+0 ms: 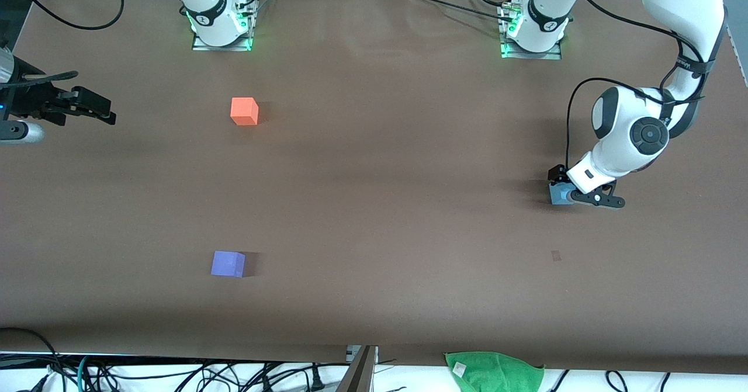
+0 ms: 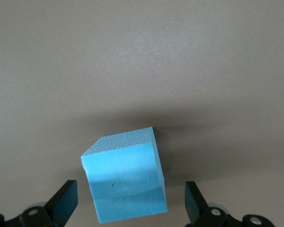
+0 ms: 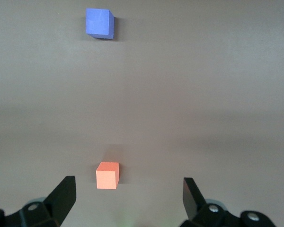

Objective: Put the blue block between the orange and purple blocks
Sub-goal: 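Close the left gripper on the light-blue cube and lift it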

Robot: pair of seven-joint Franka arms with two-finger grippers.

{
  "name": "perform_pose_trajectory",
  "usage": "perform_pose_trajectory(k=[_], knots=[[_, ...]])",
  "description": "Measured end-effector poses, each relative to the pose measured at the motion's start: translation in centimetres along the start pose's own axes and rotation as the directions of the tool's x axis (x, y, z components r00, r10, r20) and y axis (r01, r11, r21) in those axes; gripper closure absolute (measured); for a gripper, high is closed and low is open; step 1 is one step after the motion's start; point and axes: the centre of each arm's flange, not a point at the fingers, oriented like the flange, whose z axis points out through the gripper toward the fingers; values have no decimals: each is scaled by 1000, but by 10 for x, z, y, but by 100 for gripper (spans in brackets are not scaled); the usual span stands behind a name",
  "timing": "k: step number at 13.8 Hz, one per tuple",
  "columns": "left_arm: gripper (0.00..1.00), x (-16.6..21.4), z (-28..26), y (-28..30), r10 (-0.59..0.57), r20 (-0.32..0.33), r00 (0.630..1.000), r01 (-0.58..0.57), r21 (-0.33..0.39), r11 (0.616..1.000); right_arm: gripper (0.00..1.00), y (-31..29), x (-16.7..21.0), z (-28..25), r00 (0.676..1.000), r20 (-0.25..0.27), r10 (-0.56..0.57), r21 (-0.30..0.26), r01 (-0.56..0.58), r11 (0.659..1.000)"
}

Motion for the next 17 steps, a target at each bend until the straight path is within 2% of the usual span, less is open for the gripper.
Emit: perform_pose_trajectory(k=[7,8,10,11,15,17], knots=[[0,-1,28,3,-75,6,997,75,-13,997,0,0,0,0,1000,0,0,0,0,1000],[7,-1,31,3,-77,7,997,77,-14,997,0,0,0,0,1000,0,0,0,0,1000],[31,0,32,3,-78,-8,997,78,-15,997,0,0,0,0,1000,0,0,0,0,1000],[40,2,30,3,-79,-16,997,78,-14,997,0,0,0,0,1000,0,0,0,0,1000],[43,27,3,-4,-83,-81,993,83,-6,997,0,0,0,0,1000,0,0,0,0,1000],[43,46,-21,1,-70,-69,995,70,-1,998,0,0,0,0,1000,0,0,0,0,1000]])
